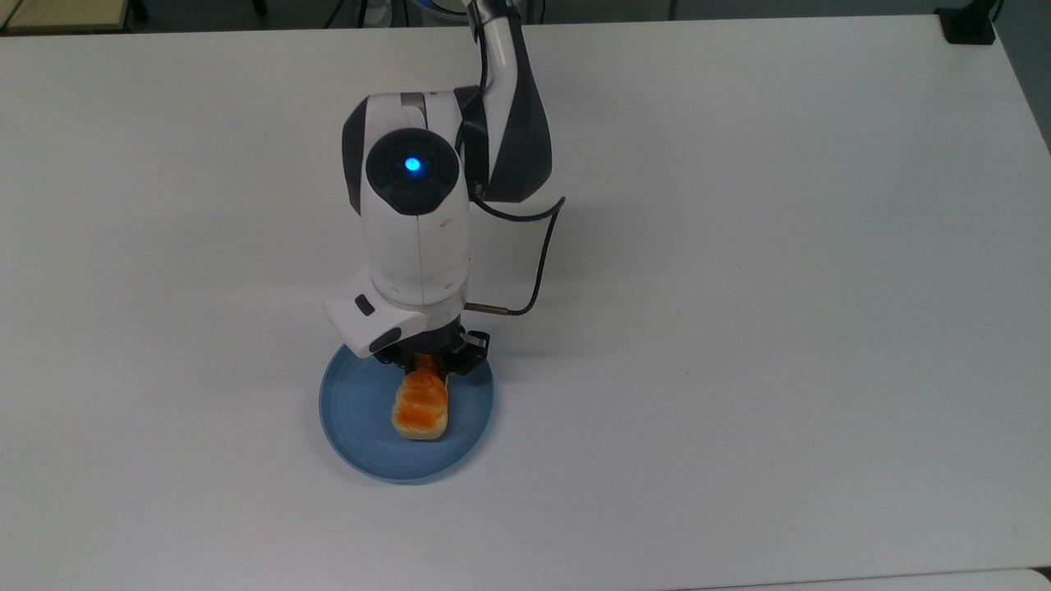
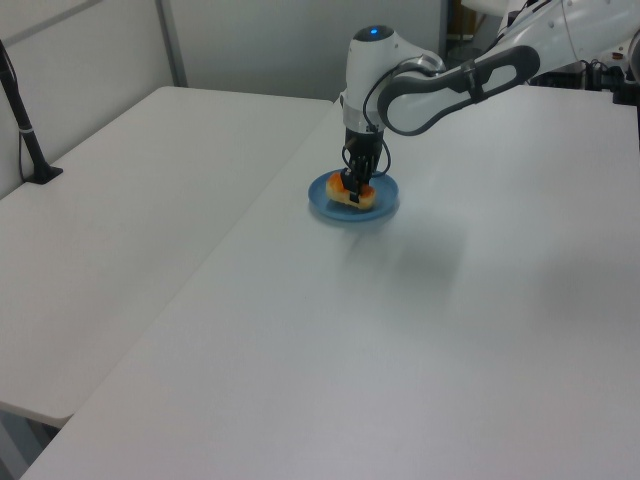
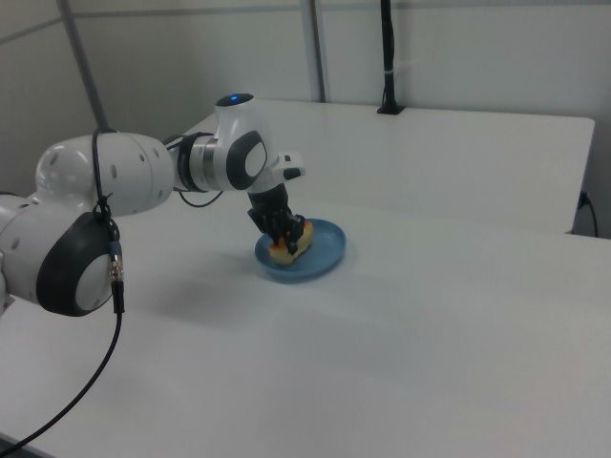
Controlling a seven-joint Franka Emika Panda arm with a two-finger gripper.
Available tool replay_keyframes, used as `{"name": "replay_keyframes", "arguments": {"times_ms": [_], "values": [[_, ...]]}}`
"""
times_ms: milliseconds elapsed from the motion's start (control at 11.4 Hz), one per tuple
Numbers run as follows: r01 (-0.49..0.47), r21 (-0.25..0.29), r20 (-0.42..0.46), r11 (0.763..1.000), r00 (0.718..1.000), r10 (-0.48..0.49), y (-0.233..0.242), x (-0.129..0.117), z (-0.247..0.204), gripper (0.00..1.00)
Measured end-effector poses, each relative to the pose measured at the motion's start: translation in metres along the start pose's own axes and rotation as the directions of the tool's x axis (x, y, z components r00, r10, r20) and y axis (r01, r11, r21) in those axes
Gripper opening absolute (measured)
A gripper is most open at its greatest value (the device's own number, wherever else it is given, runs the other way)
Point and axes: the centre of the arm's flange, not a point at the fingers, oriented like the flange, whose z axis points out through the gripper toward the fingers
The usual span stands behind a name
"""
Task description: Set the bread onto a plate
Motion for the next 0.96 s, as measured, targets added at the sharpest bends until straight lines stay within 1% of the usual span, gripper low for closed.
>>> {"name": "replay_keyframes", "arguments": {"times_ms": [87, 175, 437, 525, 700, 787, 962], "values": [[-0.005, -0.004, 0.001, 1.000, 1.000, 0.005, -0.002, 0.000, 0.005, 0.36], [-0.009, -0.004, -0.001, 1.000, 1.000, 0.009, -0.002, 0.000, 0.004, 0.44], [-0.021, -0.002, -0.017, 1.000, 1.000, 0.021, 0.001, 0.004, -0.004, 0.90], [-0.027, -0.001, -0.033, 1.000, 0.999, 0.027, 0.004, 0.008, -0.012, 1.00], [-0.045, -0.017, -0.029, 0.999, 0.999, 0.044, 0.013, 0.009, -0.046, 1.00], [-0.063, -0.022, -0.008, 0.998, 0.998, 0.063, 0.020, 0.007, -0.073, 1.00], [-0.099, -0.036, 0.055, 0.994, 0.993, 0.100, 0.036, -0.010, -0.143, 1.00]]}}
